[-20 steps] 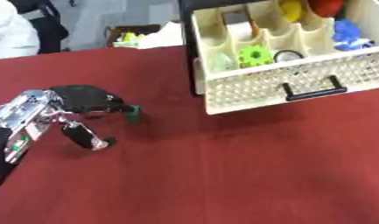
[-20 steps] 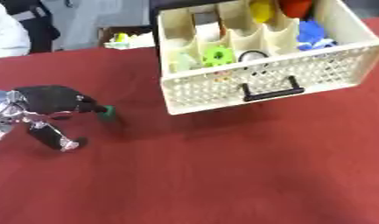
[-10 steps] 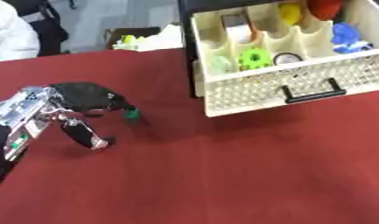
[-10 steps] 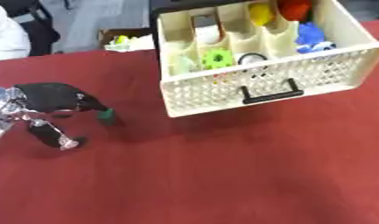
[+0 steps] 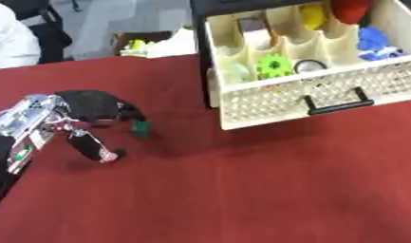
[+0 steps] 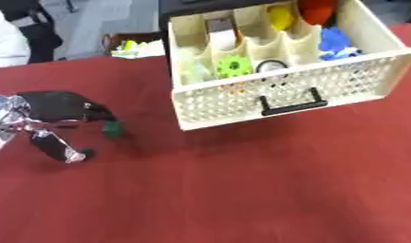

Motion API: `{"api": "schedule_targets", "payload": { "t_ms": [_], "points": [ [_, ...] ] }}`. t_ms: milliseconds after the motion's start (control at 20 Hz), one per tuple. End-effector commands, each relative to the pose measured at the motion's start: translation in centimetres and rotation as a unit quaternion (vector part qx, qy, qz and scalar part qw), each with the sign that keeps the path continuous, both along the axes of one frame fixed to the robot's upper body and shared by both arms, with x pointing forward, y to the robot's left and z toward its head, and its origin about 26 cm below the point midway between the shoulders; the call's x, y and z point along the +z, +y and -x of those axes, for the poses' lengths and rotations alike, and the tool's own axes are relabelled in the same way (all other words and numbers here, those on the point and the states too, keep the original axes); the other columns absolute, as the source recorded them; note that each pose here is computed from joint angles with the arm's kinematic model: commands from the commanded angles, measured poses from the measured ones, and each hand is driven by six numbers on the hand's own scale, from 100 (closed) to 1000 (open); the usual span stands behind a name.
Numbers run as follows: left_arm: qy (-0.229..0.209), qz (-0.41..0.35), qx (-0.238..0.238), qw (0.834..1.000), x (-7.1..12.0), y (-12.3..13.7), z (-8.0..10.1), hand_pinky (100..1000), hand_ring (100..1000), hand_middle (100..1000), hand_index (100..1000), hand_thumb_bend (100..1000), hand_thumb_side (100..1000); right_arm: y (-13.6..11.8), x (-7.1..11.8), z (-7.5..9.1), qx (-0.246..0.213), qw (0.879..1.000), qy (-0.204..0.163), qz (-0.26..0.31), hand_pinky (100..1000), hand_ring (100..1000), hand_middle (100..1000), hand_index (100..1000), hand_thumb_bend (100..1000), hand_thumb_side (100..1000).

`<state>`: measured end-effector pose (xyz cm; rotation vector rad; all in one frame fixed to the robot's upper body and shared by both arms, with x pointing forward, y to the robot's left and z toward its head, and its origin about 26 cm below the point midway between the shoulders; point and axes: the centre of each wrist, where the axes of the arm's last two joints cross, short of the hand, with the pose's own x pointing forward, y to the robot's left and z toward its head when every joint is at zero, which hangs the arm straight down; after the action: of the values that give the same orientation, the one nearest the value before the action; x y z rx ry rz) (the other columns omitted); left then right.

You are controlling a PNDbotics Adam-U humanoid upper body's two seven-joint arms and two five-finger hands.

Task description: Pick up objects from table and place into drawer.

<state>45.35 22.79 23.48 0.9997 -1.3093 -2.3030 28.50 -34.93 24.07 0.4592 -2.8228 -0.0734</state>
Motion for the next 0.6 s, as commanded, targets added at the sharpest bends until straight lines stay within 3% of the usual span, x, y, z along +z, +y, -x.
{"api": "schedule_targets", "payload": {
  "t_ms": [50, 600],
  "points": [
    [-0.019, -0.001, 0.005, 1.000, 1.55, 0.56, -0.18, 840, 872, 889, 1000, 265, 540, -0.05, 0.99, 0.29, -0.004, 1.000, -0.013, 0.010, 689, 702, 597, 706, 100, 1000],
    [-0.020, 0.000, 0.001, 1.000, 1.40, 0.63, -0.53, 839, 872, 896, 1000, 260, 523, 0.06, 1.06, 0.23, -0.003, 1.000, -0.013, 0.010, 689, 702, 595, 702, 100, 1000]
  ]
}}
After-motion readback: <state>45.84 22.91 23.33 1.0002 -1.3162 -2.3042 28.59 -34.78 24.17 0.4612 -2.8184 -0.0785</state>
